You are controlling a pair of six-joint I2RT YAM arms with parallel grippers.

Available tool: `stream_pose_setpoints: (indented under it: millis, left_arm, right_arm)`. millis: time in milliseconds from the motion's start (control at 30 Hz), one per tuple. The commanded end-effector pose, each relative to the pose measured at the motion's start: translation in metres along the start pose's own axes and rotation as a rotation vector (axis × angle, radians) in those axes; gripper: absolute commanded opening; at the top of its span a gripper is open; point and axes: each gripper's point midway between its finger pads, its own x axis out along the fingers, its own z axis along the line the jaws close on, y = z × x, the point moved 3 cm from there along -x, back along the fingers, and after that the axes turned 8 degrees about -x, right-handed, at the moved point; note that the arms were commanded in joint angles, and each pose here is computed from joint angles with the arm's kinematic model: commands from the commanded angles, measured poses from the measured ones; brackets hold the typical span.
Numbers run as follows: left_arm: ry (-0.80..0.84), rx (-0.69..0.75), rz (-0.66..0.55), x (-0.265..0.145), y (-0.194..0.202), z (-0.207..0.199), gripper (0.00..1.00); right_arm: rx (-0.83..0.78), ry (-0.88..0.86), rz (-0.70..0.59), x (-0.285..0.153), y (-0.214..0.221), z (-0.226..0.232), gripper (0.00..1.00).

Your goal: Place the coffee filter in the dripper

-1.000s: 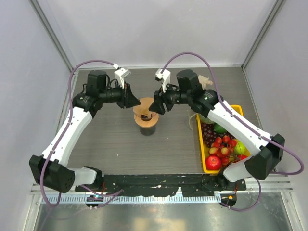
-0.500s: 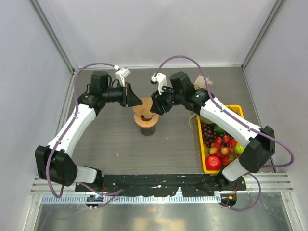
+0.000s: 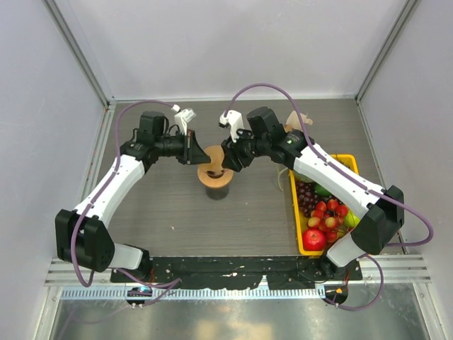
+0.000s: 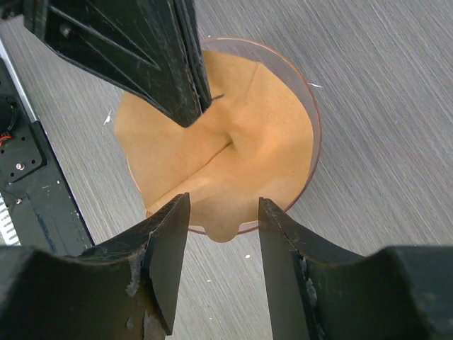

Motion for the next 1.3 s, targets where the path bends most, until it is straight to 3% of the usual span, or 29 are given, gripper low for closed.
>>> stream_pose_setpoints:
  millis: [0, 167, 333, 400, 500, 600, 700, 833, 1267]
  left_arm:
    - [0.027, 0.075, 0.019, 0.005, 0.001, -0.009, 0.06]
    - [0.055, 0.137, -0.016, -0.005, -0.010, -0.030, 0.26]
    - [0.048, 0.257, -0.172, -0.048, -0.041, -0.063, 0.48]
    - [0.036, 0.281, -0.240, -0.068, -0.053, -0.074, 0.52]
    - [0.008, 0.296, -0.326, -0.091, -0.063, -0.083, 0.52]
    - [-0.009, 0.308, -0.399, -0.109, -0.060, -0.089, 0.51]
    - [-0.033, 0.322, -0.460, -0.121, -0.053, -0.090, 0.52]
    - [-0.057, 0.321, -0.523, -0.139, -0.046, -0.095, 0.55]
    - [-0.033, 0.329, -0.539, -0.151, -0.039, -0.109, 0.55]
  right_arm:
    - [-0.066, 0.026, -0.034, -0.009, -0.025, 0.002, 0.50]
    - [-0.117, 0.076, -0.072, -0.025, -0.049, -0.004, 0.54]
    - [-0.152, 0.143, -0.106, -0.039, -0.069, -0.012, 0.54]
    - [-0.154, 0.150, -0.111, -0.038, -0.075, -0.012, 0.53]
    - [-0.168, 0.154, -0.091, -0.028, -0.079, -0.010, 0.49]
    - [-0.201, 0.141, -0.030, -0.006, -0.077, -0.002, 0.39]
    - [-0.204, 0.158, 0.065, 0.014, -0.064, -0.006, 0.22]
    - [-0.202, 0.160, 0.168, 0.032, -0.044, -0.011, 0.07]
    - [-0.210, 0.085, 0.347, 0.079, 0.011, -0.006, 0.05]
